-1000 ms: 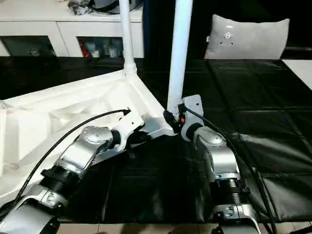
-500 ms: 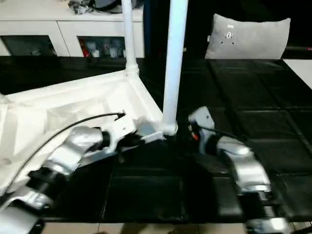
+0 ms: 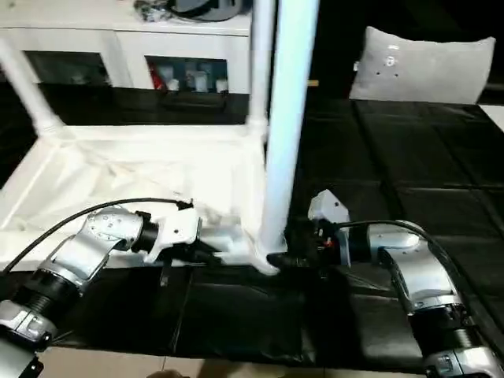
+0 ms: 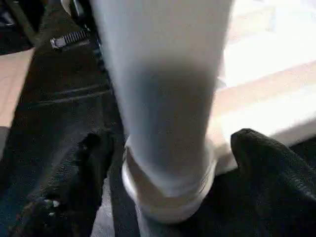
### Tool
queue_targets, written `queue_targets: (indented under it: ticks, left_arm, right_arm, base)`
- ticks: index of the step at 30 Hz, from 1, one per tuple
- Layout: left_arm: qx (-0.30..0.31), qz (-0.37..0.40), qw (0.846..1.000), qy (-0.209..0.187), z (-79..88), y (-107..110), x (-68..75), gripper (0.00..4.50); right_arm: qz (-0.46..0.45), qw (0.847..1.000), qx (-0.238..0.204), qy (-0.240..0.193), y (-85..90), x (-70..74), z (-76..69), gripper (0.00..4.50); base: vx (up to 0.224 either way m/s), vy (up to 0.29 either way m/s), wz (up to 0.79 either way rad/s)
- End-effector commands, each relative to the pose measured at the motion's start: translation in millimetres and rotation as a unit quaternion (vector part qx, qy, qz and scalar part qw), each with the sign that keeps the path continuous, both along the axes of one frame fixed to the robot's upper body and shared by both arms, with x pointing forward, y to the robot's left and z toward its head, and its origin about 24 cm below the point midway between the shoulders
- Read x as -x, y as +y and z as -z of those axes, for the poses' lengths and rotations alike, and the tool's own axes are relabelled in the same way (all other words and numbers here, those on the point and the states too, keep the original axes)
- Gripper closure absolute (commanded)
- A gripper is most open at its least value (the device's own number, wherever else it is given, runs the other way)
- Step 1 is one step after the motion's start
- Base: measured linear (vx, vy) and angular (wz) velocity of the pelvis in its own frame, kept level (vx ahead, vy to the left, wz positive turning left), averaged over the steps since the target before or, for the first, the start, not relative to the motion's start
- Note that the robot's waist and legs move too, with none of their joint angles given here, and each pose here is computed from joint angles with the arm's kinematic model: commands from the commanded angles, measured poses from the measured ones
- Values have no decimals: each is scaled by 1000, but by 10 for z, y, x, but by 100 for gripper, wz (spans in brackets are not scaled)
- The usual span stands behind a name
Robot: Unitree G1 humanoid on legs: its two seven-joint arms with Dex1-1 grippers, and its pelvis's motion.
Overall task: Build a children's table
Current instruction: Rotate leg to tighten
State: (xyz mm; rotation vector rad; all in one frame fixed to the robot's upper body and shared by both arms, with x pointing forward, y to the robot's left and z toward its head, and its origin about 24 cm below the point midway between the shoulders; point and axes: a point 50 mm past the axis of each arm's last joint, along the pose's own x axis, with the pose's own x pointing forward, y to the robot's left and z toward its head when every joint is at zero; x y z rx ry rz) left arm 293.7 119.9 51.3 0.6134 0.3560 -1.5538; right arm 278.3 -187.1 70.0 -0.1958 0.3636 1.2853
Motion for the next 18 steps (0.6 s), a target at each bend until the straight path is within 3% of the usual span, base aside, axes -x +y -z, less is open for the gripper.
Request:
queue_targets:
  ticks: [1,18]
  left_arm:
    - [-37,61,997,14,81,-34,109,450]
    - [-16,66,997,29,61,-50,136,450]
  right_arm:
    - [-20,1000,-4,-3,30,-15,-55,74]
    - [-57,997,-26,47,89,58,-2,200]
  base:
    - [0,0,0]
    - [0,0,0]
